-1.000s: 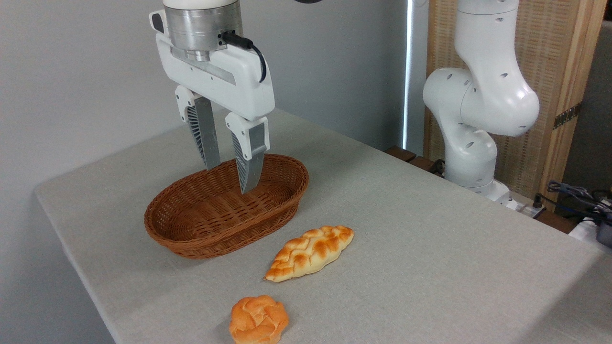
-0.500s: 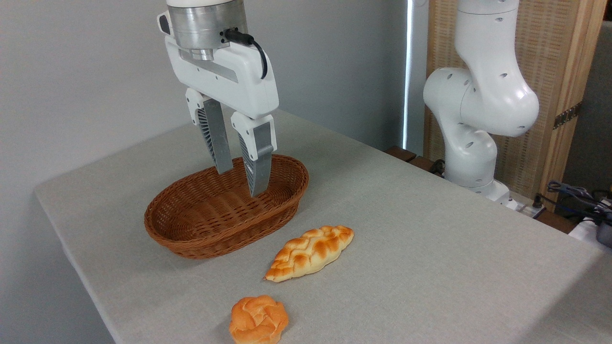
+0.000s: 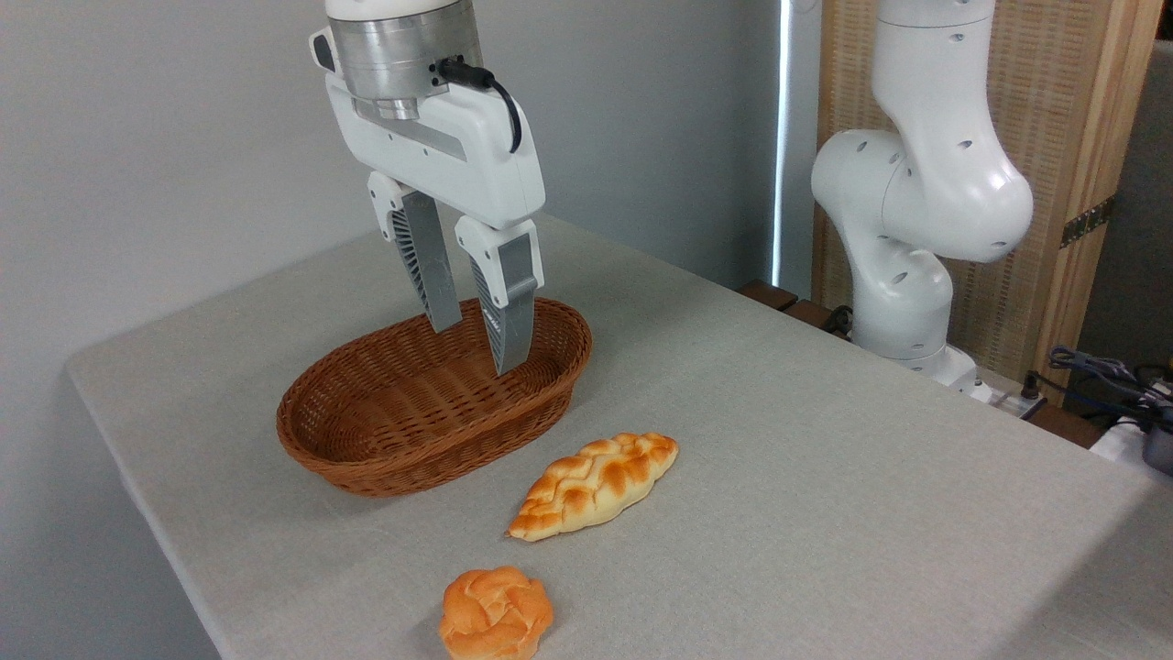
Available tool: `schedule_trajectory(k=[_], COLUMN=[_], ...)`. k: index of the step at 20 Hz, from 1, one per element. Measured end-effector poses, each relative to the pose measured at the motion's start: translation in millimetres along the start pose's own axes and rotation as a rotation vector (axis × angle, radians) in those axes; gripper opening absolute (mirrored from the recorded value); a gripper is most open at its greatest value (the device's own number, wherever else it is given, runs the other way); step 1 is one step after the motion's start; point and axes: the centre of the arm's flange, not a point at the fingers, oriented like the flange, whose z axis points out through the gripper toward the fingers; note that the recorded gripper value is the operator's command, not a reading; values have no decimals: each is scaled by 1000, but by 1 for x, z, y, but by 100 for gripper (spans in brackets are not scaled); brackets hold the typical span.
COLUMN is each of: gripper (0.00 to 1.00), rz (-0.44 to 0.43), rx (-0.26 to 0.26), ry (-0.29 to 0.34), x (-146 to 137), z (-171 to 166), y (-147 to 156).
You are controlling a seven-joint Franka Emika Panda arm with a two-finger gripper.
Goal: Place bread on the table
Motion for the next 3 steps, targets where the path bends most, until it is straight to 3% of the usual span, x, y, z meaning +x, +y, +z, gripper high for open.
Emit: schedule_trajectory(k=[3], gripper=[100], rz=[4], rx=[0], ry=[0], x=[0], z=[0], y=[0])
